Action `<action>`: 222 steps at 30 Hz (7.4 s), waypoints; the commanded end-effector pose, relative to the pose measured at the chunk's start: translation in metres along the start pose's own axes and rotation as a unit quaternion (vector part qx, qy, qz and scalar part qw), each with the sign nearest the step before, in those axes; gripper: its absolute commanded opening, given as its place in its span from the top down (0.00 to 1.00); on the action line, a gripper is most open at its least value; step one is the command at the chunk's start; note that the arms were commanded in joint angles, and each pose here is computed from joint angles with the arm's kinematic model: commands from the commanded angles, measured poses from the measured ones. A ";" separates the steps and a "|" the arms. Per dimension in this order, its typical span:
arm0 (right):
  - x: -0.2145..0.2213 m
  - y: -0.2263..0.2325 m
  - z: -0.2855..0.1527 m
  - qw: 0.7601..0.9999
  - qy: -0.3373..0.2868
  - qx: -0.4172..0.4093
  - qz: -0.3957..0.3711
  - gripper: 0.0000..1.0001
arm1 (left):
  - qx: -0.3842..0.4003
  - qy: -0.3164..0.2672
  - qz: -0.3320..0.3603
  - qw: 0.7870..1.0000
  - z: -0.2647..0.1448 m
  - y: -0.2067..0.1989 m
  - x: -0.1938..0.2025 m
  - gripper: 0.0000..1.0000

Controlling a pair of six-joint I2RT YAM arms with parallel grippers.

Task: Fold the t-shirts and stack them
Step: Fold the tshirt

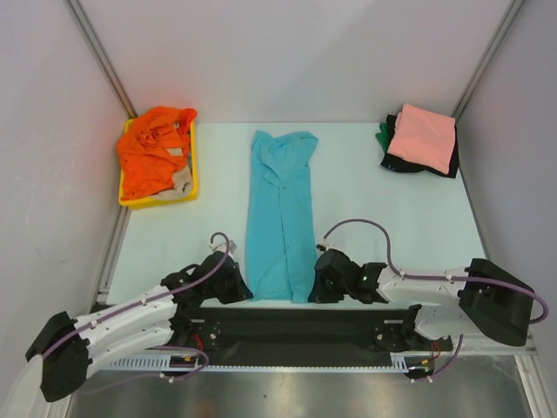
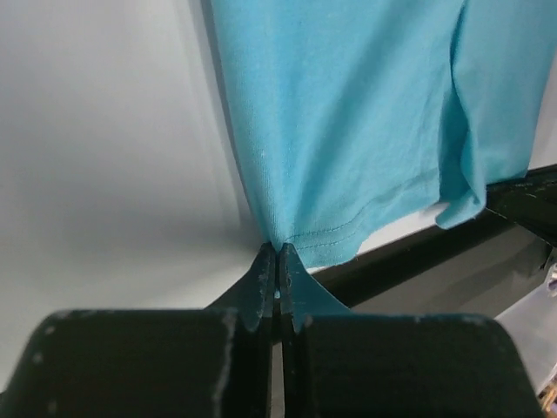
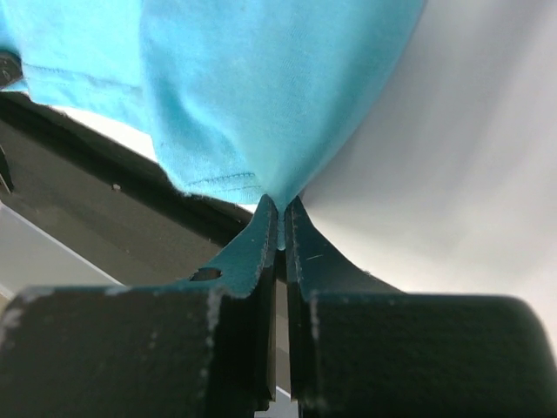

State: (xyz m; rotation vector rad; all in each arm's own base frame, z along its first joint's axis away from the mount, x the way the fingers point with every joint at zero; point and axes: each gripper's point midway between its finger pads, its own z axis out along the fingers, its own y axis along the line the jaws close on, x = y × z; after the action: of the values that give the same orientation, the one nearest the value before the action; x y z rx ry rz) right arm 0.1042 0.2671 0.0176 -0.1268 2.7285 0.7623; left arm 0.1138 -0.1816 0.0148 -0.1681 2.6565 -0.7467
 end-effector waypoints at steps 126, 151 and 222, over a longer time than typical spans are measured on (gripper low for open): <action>-0.140 -0.053 0.022 0.999 -0.005 -0.010 0.049 1.00 | -0.015 -0.045 -0.030 0.998 0.039 -0.002 -0.125 1.00; -0.043 -0.030 -0.097 0.999 -0.027 0.036 0.016 1.00 | 0.044 -0.051 0.006 0.998 -0.079 -0.041 -0.054 1.00; -0.344 -0.105 -0.017 0.991 -0.071 0.096 0.055 0.02 | -0.013 -0.034 -0.002 0.999 0.037 -0.081 -0.392 0.28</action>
State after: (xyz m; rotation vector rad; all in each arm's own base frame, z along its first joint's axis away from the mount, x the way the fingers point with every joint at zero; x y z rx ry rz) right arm 0.4368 0.1782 0.0677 0.0937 2.7367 0.4795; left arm 0.4939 -0.1847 0.1048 -0.2618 2.6903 -0.6557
